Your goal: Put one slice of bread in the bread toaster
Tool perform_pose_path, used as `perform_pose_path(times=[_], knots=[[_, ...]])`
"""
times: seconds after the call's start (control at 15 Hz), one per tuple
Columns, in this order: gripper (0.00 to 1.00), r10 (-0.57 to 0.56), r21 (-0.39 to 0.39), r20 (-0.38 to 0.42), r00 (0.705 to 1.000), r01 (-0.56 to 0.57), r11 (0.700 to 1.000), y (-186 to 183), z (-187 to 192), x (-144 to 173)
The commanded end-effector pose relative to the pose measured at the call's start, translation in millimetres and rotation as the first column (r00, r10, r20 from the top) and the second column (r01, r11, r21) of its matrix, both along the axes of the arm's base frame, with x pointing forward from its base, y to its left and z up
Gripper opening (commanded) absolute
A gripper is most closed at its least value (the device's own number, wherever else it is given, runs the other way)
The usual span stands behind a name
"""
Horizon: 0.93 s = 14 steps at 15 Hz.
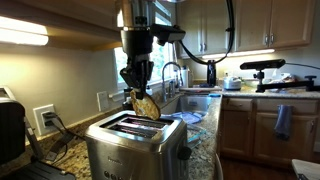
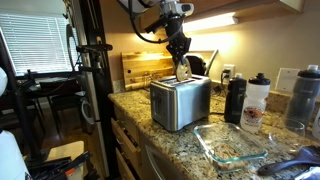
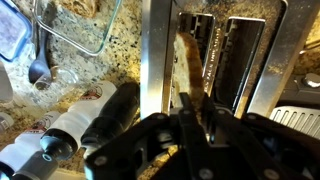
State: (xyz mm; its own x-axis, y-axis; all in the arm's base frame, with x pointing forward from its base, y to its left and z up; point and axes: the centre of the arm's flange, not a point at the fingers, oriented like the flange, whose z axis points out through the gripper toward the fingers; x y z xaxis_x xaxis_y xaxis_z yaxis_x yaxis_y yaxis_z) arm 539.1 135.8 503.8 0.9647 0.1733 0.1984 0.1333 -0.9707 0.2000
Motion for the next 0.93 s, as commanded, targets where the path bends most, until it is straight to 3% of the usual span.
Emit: perform_pose_path(times=[0.0, 0.87], knots=[[0.07, -0.015, 0.011, 0.009, 1.0, 0.015, 1.0, 3.3, 2.1, 6.9], [0.07, -0.018, 0.075, -0.024, 1.0, 0.02, 0.997, 3.4, -3.2, 10.4]])
